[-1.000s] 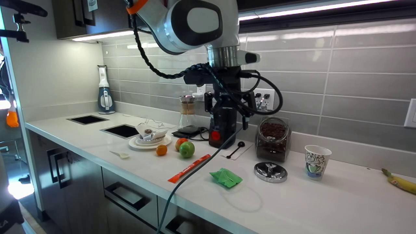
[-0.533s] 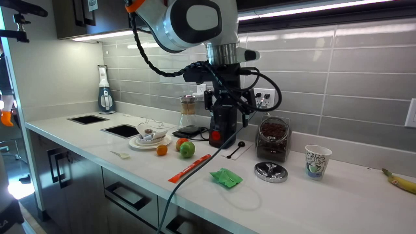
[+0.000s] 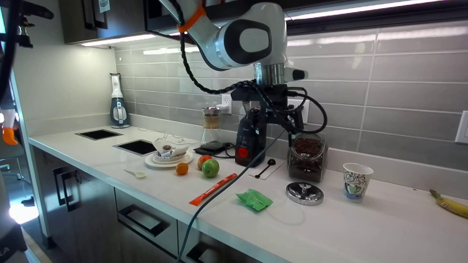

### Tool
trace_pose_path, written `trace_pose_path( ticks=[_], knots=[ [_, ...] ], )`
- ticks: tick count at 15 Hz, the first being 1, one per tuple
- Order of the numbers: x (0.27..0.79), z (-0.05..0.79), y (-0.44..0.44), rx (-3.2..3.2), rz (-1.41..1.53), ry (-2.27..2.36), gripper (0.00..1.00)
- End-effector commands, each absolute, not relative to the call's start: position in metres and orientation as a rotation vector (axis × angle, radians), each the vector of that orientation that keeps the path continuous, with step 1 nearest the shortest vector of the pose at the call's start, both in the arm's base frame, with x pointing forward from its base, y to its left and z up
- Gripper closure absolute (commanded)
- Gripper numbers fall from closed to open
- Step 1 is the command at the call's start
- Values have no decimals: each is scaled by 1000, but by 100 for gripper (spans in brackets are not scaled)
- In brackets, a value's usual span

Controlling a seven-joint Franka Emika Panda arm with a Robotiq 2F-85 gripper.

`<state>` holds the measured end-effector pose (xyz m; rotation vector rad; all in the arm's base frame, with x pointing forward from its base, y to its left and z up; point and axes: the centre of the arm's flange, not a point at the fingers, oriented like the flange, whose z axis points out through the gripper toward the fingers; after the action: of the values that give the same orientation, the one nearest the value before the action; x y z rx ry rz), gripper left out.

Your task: Transfer a spoonful of contents from the container into the cup

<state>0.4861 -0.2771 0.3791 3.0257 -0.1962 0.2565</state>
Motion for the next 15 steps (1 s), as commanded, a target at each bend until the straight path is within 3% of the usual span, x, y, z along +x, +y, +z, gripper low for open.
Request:
trace_pose_path(
  ticks=[1,15],
  knots=[
    [533,366,-299,3033,261,-179,0],
    [609,331,-292,2754,423,-64,0]
  ],
)
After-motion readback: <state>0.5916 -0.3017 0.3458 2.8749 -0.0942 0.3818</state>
